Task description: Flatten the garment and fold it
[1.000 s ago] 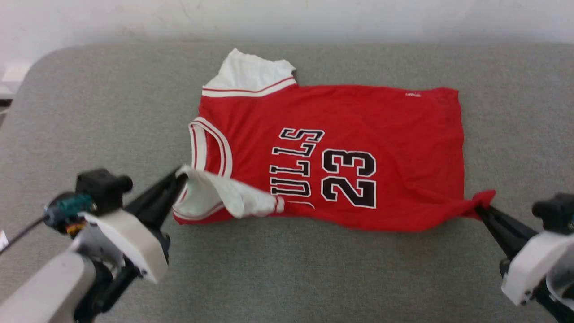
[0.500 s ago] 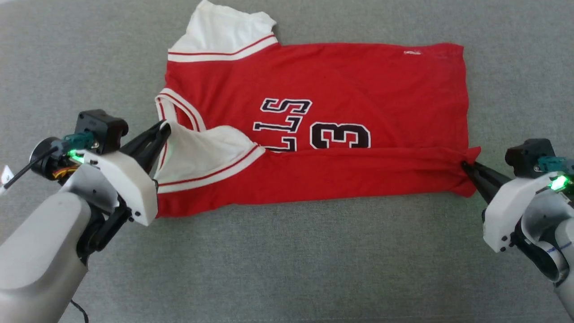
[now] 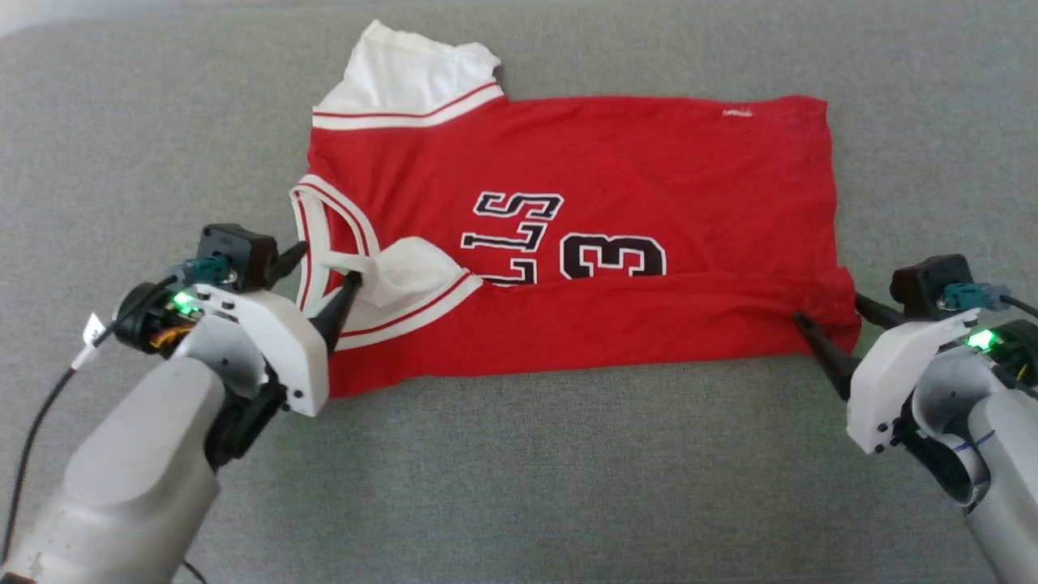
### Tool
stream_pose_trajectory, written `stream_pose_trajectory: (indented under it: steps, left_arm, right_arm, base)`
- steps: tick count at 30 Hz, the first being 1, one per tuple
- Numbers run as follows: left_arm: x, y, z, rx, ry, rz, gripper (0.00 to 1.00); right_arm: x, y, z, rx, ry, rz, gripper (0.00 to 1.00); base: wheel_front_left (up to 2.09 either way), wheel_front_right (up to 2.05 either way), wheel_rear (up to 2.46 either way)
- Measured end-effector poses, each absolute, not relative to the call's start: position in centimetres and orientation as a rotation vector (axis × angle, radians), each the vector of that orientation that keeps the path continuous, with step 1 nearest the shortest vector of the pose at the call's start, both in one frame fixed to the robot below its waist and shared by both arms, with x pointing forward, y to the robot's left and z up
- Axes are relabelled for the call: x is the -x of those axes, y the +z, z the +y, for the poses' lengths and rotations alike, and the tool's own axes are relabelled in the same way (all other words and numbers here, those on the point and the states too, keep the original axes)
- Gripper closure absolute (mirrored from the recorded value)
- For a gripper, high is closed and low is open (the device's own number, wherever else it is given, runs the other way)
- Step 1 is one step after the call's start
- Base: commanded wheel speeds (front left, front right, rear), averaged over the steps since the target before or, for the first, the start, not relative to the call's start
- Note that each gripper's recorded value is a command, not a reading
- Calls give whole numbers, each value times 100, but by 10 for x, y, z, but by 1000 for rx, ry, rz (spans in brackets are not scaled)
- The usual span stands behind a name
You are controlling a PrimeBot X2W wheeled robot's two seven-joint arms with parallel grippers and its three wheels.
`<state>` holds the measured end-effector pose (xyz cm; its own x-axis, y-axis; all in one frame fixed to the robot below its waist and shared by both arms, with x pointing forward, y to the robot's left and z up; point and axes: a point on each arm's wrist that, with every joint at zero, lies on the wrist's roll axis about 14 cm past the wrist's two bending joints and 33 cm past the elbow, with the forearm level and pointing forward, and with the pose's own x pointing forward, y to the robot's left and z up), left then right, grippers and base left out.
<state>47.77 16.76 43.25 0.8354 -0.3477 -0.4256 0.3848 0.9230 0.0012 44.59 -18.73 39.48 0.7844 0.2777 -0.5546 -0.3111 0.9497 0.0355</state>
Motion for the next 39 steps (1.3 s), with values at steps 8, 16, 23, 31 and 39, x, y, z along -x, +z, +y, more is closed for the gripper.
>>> stream_pose_trajectory:
  steps: [8, 16, 23, 31, 39]
  left_arm:
    - [-447, 444, 168, 45, -264, 441, 0]
    - [-405, 441, 172, 96, -159, 539, 0]
    - [-402, 419, 195, 65, -42, 631, 0]
    - [-400, 378, 199, 34, 4, 770, 0]
    - [-410, 373, 183, 62, -25, 749, 100]
  right_arm:
    - [-424, 415, -181, -21, 268, 546, 0]
    - [-403, 445, -174, -123, 184, 460, 0]
    - [-396, 456, -170, -132, 152, 448, 0]
    - [-394, 451, -180, -131, 105, 475, 0]
    - [-390, 436, -198, -162, 40, 529, 0]
  base:
    - [0, 0, 0]
    - [0, 0, 0]
    - [0, 0, 0]
    - [0, 0, 0]
    - [0, 0, 0]
